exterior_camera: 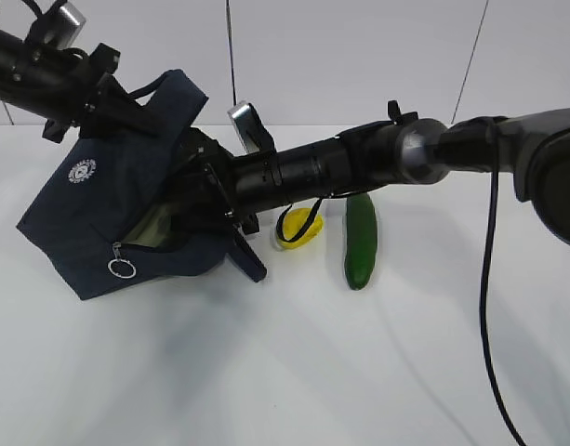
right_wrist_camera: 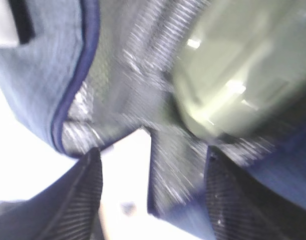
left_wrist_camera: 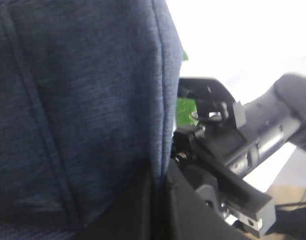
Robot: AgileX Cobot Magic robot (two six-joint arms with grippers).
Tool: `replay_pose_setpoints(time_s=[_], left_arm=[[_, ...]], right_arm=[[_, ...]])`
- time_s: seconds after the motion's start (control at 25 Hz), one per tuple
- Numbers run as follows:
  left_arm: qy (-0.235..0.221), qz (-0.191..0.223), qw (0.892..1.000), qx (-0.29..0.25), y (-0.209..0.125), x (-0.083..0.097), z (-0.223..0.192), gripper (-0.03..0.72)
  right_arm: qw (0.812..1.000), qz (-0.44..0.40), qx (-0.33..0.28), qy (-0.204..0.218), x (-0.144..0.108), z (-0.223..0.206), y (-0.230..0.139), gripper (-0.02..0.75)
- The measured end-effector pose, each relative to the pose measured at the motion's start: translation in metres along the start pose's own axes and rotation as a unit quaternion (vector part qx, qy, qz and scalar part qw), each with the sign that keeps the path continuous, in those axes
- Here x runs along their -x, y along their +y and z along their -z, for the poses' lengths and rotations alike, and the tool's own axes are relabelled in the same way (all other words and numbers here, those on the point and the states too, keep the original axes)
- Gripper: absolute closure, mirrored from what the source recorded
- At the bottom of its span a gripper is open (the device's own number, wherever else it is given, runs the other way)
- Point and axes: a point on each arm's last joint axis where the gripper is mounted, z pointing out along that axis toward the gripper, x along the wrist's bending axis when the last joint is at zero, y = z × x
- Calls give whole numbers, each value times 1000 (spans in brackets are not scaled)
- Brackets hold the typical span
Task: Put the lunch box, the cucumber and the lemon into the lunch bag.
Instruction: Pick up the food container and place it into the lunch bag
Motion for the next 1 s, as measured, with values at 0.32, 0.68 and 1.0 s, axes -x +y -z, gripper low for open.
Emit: replay_pose_setpoints(time_s=[0.32, 0.68, 1.0], left_arm=[[-28, 26, 999, -6, 0, -10, 19, 689], [-38, 27, 999, -16, -2, -10, 20, 689], [-38, 27, 999, -17, -2, -10, 20, 689]], right_arm=[[991, 72, -78, -84, -40, 11, 13, 260], [958, 106, -85, -251, -84, 35, 45, 260], [888, 127, -42, -439, -120, 79, 53, 260]])
